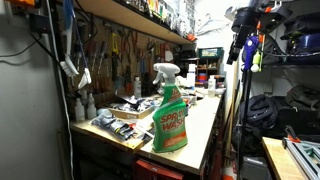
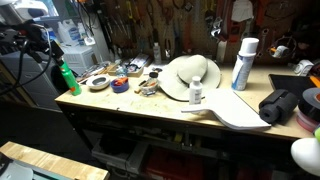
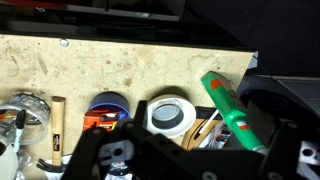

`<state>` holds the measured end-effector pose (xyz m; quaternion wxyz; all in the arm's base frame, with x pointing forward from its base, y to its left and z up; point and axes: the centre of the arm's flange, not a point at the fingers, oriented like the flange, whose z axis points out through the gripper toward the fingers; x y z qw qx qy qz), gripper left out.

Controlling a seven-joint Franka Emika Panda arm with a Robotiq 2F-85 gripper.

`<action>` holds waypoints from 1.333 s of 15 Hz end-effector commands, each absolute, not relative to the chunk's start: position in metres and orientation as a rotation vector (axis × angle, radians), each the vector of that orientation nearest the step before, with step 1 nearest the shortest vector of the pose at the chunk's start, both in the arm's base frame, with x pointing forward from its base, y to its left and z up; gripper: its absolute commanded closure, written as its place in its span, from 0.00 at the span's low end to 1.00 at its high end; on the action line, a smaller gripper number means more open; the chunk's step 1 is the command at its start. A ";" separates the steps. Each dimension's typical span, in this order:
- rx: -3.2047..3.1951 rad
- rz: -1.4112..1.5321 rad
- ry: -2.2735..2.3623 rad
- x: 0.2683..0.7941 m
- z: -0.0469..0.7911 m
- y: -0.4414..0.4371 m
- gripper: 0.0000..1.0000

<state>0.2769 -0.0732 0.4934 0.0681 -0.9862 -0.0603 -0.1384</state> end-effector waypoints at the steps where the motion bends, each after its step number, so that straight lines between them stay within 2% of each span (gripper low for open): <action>1: -2.971 -0.417 -0.182 0.277 0.493 -0.073 0.00; 6: -2.971 -0.417 -0.182 0.277 0.493 -0.073 0.00; 11: -3.133 -0.645 -0.103 0.352 0.505 -0.082 0.00; 15: -3.170 -0.529 -0.088 0.395 0.504 -0.086 0.00; 16: -3.159 -0.631 -0.117 0.363 0.502 -0.082 0.00; 20: -3.175 -0.556 -0.113 0.391 0.495 -0.087 0.00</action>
